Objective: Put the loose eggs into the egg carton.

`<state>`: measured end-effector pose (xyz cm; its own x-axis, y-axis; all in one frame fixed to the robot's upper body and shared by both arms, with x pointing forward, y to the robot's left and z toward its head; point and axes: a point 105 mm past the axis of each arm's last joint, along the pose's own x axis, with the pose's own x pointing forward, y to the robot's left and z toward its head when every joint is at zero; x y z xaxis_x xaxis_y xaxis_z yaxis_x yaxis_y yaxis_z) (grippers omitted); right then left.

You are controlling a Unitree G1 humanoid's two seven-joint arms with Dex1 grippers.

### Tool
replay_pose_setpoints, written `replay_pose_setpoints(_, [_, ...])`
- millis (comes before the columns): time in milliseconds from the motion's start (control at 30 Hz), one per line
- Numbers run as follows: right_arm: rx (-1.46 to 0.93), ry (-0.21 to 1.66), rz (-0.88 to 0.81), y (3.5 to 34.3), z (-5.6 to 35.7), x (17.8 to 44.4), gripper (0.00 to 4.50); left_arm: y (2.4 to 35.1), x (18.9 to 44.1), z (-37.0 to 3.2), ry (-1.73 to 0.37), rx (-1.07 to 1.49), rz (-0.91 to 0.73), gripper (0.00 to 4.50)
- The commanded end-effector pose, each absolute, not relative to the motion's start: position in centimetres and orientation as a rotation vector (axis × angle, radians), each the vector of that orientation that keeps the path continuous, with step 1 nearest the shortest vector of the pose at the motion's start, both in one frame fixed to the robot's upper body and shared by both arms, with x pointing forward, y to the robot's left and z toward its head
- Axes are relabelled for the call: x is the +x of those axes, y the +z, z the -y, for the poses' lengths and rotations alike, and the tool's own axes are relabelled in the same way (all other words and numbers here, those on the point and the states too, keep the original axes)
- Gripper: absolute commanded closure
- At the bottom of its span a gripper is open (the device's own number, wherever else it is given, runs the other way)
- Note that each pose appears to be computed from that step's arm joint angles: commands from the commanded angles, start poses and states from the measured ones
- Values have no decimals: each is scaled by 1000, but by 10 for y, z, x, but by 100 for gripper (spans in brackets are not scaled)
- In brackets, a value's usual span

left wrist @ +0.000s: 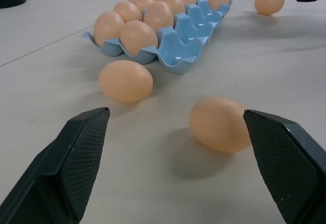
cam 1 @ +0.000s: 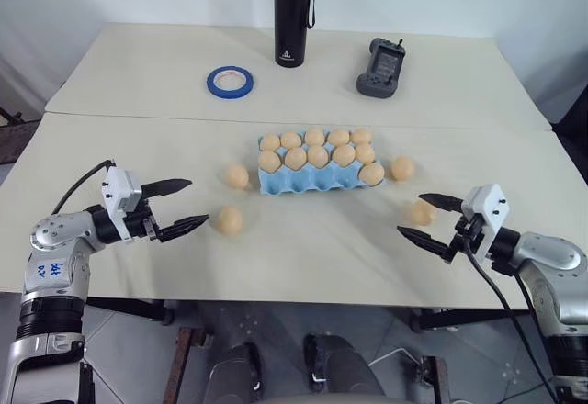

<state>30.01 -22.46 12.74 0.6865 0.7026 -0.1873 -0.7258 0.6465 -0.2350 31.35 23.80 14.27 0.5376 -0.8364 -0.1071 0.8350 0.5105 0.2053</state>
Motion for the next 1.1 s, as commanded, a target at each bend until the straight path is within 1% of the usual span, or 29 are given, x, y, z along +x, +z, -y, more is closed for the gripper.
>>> replay_pose_setpoints(33, [-315, 813, -31, 137, 222, 303, 0, 153, 316, -235, -1027, 263, 42, 2])
replay_pose_setpoints(133, [-311, 803, -14, 142, 221, 305, 0, 156, 321, -236, -980, 272, 42, 2])
replay_pose_setpoints(267, [-308, 791, 2, 147, 222, 303, 0, 163, 321, -236, -988, 243, 63, 2])
replay_pose_setpoints(433, [-300, 762, 29, 155, 221, 302, 0, 165, 322, -236, -981, 244, 52, 2])
replay_pose_setpoints(533, [-299, 723, 51, 165, 221, 298, 0, 166, 322, -235, -997, 270, 56, 2])
replay_pose_setpoints(600, [-289, 666, 75, 174, 225, 294, 0, 166, 319, -232, -1042, 251, 62, 2])
replay_pose_setpoints(700, [-272, 564, 78, 180, 235, 285, 0, 169, 316, -224, -1114, 250, 88, 2])
replay_pose_setpoints(833, [-237, 416, 51, 171, 246, 275, 0, 173, 316, -208, -1213, 229, 126, 2])
replay_pose_setpoints(900, [-224, 371, 44, 166, 248, 272, 0, 174, 316, -202, -1255, 236, 136, 2])
replay_pose_setpoints(1000, [-169, 258, 29, 154, 254, 278, 0, 175, 317, -191, -1314, 244, 150, 2])
replay_pose_setpoints(1100, [-125, 177, 17, 142, 258, 289, 0, 176, 319, -183, -1350, 242, 161, 2])
